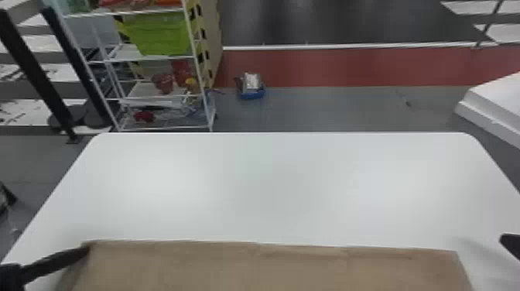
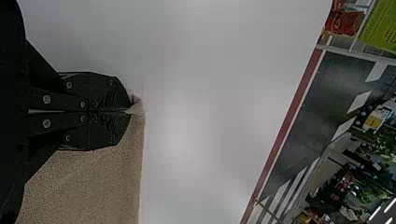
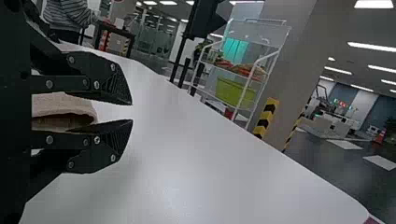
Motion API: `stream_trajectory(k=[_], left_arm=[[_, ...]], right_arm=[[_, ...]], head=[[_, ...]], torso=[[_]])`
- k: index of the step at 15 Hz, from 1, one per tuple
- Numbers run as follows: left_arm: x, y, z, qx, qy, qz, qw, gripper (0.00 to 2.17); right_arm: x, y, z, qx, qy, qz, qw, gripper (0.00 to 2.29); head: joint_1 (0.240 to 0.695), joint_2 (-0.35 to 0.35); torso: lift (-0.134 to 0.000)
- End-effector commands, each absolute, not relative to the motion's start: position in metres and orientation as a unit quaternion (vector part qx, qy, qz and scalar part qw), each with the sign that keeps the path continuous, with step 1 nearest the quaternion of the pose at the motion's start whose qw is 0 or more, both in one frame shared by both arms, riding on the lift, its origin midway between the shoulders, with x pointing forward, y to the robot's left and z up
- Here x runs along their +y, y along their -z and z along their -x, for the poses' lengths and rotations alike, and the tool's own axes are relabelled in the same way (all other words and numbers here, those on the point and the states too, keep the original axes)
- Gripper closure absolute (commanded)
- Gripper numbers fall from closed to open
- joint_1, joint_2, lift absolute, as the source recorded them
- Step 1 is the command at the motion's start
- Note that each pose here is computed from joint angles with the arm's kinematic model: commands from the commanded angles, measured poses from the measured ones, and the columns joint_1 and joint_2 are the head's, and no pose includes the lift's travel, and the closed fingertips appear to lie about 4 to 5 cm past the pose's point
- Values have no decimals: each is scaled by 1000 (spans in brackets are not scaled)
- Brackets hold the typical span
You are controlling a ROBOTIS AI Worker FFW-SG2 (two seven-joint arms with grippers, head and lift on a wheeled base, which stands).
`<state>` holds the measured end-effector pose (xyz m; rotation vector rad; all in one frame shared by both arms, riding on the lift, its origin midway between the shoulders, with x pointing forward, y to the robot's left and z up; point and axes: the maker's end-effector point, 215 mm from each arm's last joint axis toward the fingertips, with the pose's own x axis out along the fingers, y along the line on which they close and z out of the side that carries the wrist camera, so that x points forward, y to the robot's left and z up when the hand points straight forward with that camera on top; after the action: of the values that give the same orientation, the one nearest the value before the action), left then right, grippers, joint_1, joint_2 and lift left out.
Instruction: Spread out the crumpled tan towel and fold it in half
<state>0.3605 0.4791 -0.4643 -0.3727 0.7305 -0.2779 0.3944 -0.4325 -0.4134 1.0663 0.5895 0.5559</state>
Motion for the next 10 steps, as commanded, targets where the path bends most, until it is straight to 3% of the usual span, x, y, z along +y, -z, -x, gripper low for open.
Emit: stream_trajectory(k=[1,5,10], left_arm=[[480,464,-361,353,134,181,908,1355],[480,463,-360,352,135,181,909,1355],[478,462,-359,350,138,183,908,1359]], right_arm=[[-438,410,-395,268,-256,-494,786,886],[-430,421,-386,300,-257,-480,783,886],[-391,424,-367,346,-281,-461,767,886]], head=[[695,71],[695,62],[695,106]], torso=[[-124],[-124],[-124]])
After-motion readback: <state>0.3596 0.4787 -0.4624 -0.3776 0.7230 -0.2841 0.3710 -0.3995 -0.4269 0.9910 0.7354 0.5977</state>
